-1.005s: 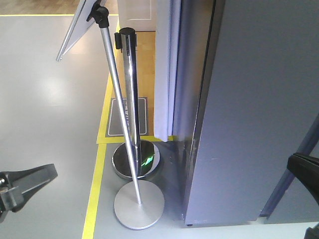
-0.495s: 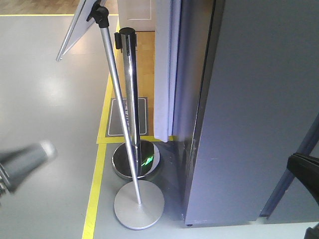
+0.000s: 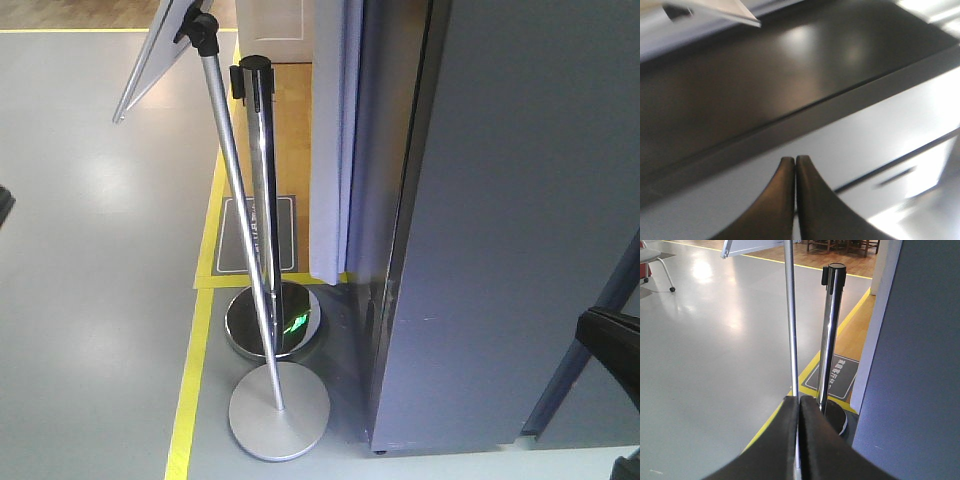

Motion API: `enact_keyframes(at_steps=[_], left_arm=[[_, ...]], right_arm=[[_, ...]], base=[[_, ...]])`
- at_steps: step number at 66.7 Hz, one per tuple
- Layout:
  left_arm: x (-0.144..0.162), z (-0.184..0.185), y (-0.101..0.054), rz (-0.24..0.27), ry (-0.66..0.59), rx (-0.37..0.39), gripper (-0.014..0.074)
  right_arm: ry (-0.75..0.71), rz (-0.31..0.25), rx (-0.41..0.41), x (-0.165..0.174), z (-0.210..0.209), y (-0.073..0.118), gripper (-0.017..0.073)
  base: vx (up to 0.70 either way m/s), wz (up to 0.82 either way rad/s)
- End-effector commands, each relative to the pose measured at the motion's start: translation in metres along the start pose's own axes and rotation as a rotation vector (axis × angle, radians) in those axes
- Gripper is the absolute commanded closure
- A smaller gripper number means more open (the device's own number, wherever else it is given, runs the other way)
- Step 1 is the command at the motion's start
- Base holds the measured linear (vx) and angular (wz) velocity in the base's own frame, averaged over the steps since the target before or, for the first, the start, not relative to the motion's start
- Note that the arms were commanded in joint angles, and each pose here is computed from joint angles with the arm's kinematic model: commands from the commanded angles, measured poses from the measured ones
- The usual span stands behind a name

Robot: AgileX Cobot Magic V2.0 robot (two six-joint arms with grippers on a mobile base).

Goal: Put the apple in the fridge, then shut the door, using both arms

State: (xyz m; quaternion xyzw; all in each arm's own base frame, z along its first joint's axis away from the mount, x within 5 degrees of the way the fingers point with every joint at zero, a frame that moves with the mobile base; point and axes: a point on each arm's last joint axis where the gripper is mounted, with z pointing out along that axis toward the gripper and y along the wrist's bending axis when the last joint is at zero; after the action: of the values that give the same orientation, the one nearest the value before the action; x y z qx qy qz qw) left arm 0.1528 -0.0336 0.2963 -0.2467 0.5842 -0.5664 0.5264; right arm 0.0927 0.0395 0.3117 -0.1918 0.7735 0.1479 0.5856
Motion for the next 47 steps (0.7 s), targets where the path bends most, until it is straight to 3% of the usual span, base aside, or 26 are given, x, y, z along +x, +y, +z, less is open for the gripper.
enact_keyframes(at_steps=[1,6,17,31,40,47], left_arm=[[0.0,-0.002,0.001,0.232,-0.02,0.007,0.06],[0.001,-0.006,0.013,0.415,-0.032,-0.054,0.06],[0.002,-0.018,0.035,0.641,-0.065,-0.201,0.06],[0.009,-0.047,0.057,0.749,-0.083,-0.398,0.06],[0.021,-0.067,0.068,0.833,-0.072,-0.406,0.06],[0.031,-0.083,0.08,0.931,-0.057,-0.409,0.06]], right_arm=[[-0.054,0.01,0.016,-0.011,-0.002,-0.001,0.0564],[-0.054,0.01,0.016,-0.011,-0.002,-0.001,0.0564],[-0.054,0.01,0.016,-0.011,-0.002,-0.001,0.0564],[-0.054,0.01,0.016,-0.011,-0.002,-0.001,0.0564],[-0.054,0.01,0.016,-0.011,-0.002,-0.001,0.0564],[-0.054,0.01,0.016,-0.011,-0.002,-0.001,0.0564]], base=[[0.0,0.0],[0.0,0.0],[0.0,0.0],[0.0,0.0],[0.0,0.0],[0.0,0.0]])
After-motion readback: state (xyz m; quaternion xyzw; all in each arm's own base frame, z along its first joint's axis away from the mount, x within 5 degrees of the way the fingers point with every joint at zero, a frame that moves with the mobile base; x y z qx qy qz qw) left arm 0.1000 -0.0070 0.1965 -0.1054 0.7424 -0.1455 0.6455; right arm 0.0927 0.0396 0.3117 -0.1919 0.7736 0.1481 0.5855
